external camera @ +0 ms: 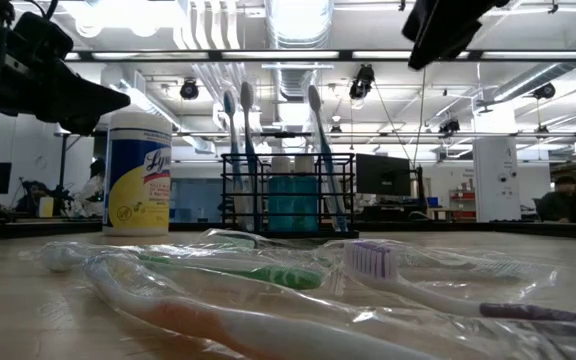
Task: Pick & Place toothbrushing station
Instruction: Put the right green toothbrush into the mesh organizer
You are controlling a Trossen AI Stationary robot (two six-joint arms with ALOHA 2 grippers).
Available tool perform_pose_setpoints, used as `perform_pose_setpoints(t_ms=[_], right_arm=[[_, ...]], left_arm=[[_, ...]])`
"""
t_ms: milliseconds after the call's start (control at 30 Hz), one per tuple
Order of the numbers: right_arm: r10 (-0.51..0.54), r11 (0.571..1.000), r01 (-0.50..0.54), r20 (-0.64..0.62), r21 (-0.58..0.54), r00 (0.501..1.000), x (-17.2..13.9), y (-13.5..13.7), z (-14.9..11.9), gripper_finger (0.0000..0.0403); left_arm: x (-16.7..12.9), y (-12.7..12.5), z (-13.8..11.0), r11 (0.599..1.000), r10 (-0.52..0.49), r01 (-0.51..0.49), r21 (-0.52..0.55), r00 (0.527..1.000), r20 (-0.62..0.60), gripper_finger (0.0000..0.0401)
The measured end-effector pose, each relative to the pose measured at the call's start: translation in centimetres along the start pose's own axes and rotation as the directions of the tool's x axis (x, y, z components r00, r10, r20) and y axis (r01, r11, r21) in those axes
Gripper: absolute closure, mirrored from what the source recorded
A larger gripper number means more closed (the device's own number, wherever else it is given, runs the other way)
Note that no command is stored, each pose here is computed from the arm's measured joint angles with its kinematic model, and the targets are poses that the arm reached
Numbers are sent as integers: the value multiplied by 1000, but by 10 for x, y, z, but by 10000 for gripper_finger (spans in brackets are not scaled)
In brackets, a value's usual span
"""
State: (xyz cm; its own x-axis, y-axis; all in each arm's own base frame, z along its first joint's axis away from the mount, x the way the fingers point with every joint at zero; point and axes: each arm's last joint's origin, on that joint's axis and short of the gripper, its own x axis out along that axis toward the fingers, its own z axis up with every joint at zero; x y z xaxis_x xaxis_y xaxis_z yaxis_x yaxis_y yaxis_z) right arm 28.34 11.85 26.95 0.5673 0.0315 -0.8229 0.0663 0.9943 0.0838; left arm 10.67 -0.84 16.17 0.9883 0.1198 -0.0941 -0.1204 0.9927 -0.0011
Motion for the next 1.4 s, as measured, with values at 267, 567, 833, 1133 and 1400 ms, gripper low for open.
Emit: perform_pose_setpoints(t_ms=[267, 567, 833, 1133, 1400], right_arm=[[-89, 993, 70, -223, -92, 971, 66, 34, 6, 206], [-93, 993, 61, -350, -101, 932, 125, 44, -7, 177], [-95, 993, 55, -416, -107, 904, 152, 45, -20, 177], [-75, 994, 30, -436, -108, 897, 158, 46, -23, 248], [-62, 993, 9, -448, -118, 892, 159, 47, -25, 381]], left_arm=[[0, 0, 1, 1000, 0, 0, -1, 1000, 4, 389], [0, 0, 2, 1000, 0, 0, -4, 1000, 6, 389], [0, 0, 2, 1000, -9, 9, -14, 1000, 6, 389], [0, 0, 2, 1000, -10, 10, -14, 1000, 6, 389], [0, 0, 2, 1000, -11, 11, -20, 1000, 6, 389]])
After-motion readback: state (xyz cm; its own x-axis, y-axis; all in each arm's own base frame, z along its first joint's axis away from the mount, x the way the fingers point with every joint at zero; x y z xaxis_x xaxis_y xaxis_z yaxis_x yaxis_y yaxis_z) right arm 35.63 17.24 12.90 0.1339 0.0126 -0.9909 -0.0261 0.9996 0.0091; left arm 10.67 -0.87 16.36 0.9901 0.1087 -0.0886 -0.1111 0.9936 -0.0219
